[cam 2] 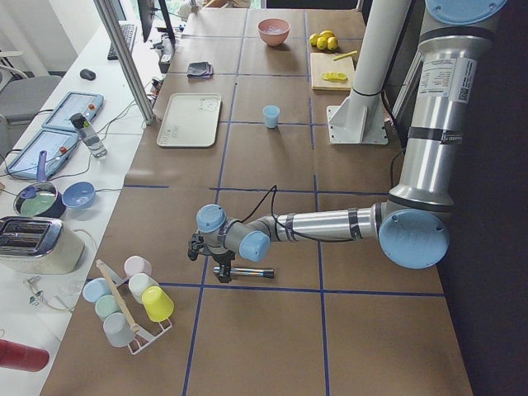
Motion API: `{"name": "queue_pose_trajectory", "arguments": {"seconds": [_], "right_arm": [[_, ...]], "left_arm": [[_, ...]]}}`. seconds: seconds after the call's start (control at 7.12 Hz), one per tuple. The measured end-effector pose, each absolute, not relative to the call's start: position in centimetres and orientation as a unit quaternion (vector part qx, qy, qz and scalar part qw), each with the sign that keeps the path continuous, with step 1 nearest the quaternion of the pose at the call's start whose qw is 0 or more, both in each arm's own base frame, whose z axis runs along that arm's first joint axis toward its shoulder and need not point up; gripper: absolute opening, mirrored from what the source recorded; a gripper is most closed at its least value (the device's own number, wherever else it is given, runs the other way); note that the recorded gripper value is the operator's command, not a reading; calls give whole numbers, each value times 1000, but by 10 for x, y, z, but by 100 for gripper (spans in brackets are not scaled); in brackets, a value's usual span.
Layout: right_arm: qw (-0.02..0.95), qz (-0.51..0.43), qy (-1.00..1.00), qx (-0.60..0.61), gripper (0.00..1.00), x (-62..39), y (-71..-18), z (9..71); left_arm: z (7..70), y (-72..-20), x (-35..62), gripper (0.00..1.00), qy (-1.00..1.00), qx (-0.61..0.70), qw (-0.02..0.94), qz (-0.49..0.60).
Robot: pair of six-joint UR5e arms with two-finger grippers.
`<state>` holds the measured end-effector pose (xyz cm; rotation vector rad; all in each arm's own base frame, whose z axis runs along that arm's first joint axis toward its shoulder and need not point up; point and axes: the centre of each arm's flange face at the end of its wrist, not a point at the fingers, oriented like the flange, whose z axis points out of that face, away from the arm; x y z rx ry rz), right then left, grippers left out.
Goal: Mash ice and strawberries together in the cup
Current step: 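Grasp the steel muddler with the black tip in the left gripper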
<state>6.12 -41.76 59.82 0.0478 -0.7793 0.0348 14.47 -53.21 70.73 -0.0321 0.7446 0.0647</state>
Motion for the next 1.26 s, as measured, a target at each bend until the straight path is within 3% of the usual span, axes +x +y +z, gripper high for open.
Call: {"name": "queue_pose_trajectory", "arguments": {"seconds": [0.56, 0.84, 0.98, 1.12, 1.26], "right_arm": [[925, 17, -380, 24, 100, 61, -418, 597], [925, 17, -380, 24, 100, 61, -418, 597], [925, 17, -380, 24, 100, 61, -417, 598], [924, 18, -380, 24, 100, 62, -417, 598], [924, 19, -380, 25, 100, 64, -416, 597]], "left_arm": [[712, -532, 145, 76, 362, -20, 931, 31], [713, -530, 150, 67, 362, -23, 931, 35], [713, -529, 152, 42, 362, -24, 931, 36], [713, -529, 154, 8, 361, -24, 931, 37], [713, -529, 154, 0, 362, -24, 931, 38]]}}
